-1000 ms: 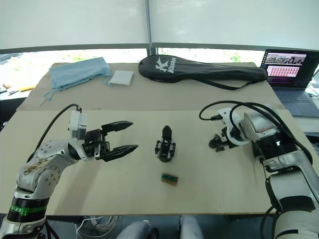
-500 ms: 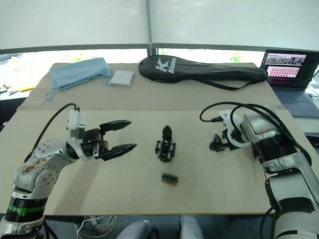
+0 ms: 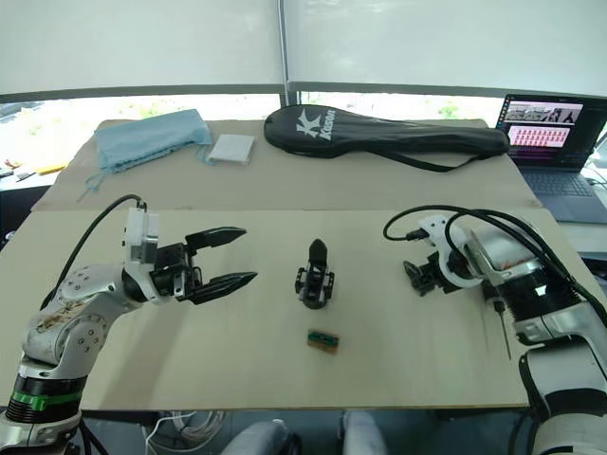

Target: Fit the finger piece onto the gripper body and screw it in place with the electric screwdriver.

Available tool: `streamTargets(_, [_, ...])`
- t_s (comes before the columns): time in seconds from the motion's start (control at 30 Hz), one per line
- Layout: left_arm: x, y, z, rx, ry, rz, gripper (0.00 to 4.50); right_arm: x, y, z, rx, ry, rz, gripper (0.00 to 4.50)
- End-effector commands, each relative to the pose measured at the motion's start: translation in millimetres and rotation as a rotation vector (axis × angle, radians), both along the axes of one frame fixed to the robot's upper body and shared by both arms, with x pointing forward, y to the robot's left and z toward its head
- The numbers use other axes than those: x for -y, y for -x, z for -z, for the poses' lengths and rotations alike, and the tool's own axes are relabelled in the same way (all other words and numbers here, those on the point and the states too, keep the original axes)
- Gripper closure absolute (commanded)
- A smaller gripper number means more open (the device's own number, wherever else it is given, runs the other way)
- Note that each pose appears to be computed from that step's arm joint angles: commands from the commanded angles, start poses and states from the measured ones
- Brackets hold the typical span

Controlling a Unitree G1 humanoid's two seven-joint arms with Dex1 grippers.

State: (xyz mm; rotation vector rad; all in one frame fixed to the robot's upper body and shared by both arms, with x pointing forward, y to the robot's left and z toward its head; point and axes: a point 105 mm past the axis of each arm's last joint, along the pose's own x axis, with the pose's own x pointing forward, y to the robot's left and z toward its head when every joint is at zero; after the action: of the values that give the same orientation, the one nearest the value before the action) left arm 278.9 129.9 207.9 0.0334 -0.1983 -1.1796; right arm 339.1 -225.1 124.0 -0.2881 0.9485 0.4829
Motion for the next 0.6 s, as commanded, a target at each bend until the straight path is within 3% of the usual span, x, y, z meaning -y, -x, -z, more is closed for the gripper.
streamTargets(0.03, [-6.1, -7.1, -29.8, -0.006, 0.171, -0.055, 0.00, -18.2, -7.7, -54.0, 0.316, -0.018, -0.213, 3.40])
streamTargets(0.2, [-8.4, -20.8, -50.5, -0.047, 0.307, -0.107, 0.00, -45.5, -6.9, -107.3, 0.756, 0.088, -0.395, 3.40])
streamTargets(0.3, [1.2, -31.0, -56.9, -0.068, 0.360, -0.129, 0.00, -72.7, -7.3, -143.2, 1.021, 0.062, -0.385, 3.40])
streamTargets(0.43, [26.3, -41.7, -59.6, -0.110, 0.419, -0.107, 0.00, -104.5, -1.6, -166.0, 1.207, 0.014, -0.412, 3.40])
streamTargets(0.6, [51.9, -47.7, -62.4, -0.114, 0.432, -0.065, 0.00, -130.1, 3.2, -172.5, 1.319, -0.001, -0.488, 3.40])
